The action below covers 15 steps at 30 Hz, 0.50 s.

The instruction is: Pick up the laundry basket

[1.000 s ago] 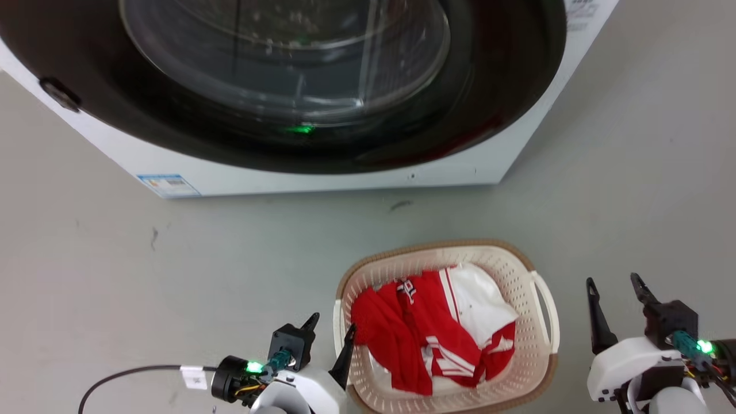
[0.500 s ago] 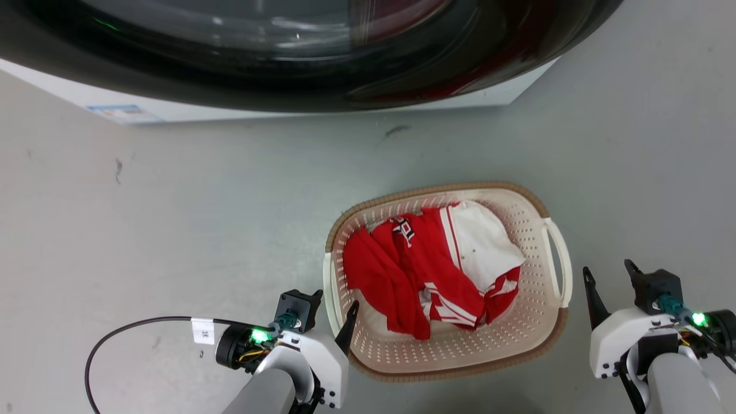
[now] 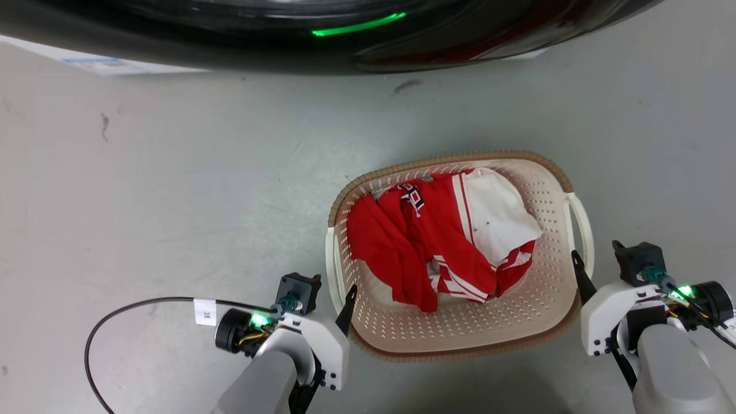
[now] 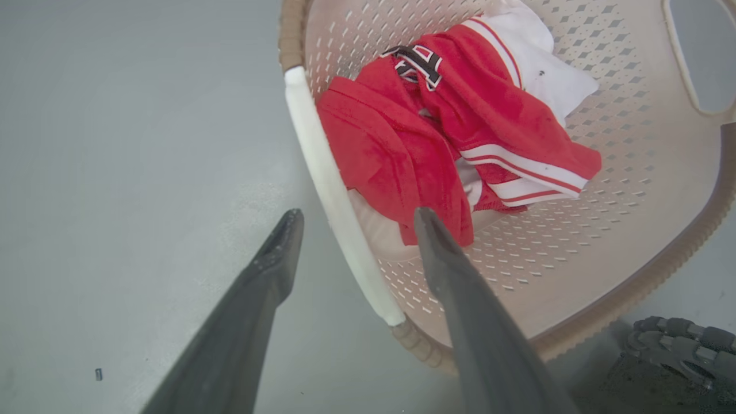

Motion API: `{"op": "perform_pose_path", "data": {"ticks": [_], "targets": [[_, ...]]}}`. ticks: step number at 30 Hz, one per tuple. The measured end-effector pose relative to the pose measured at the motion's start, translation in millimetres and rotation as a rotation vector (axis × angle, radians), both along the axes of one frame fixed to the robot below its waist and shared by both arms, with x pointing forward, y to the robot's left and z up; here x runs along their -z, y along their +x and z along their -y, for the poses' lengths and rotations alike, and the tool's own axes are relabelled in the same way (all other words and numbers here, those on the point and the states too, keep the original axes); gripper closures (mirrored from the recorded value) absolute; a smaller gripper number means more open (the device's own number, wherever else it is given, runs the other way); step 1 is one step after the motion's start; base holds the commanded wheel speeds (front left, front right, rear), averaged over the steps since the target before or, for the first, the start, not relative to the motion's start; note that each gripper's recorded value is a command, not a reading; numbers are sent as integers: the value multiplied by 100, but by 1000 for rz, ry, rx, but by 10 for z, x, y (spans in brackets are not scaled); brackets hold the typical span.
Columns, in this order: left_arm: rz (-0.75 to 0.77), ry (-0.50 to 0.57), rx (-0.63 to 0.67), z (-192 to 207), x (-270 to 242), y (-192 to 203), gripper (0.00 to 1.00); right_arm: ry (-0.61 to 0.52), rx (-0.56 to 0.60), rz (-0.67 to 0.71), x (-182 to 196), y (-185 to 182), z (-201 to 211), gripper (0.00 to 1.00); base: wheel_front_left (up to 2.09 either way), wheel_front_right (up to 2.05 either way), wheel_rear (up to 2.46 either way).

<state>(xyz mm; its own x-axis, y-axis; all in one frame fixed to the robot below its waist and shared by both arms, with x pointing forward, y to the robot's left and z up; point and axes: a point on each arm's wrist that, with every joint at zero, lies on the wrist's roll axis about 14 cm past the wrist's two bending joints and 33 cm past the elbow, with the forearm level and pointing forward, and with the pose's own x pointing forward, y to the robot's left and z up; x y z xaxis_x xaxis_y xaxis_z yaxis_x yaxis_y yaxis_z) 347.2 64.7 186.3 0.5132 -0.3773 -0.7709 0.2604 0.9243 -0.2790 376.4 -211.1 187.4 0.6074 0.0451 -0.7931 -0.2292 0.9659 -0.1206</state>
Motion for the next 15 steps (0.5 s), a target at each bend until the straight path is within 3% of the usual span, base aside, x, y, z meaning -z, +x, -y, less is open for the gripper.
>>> {"op": "perform_pose_path", "data": {"ticks": [15], "targets": [[-45, 7, 6, -1, 247, 15, 0, 6, -32, -102, 347, -44, -94, 0, 0, 0, 0]]}}
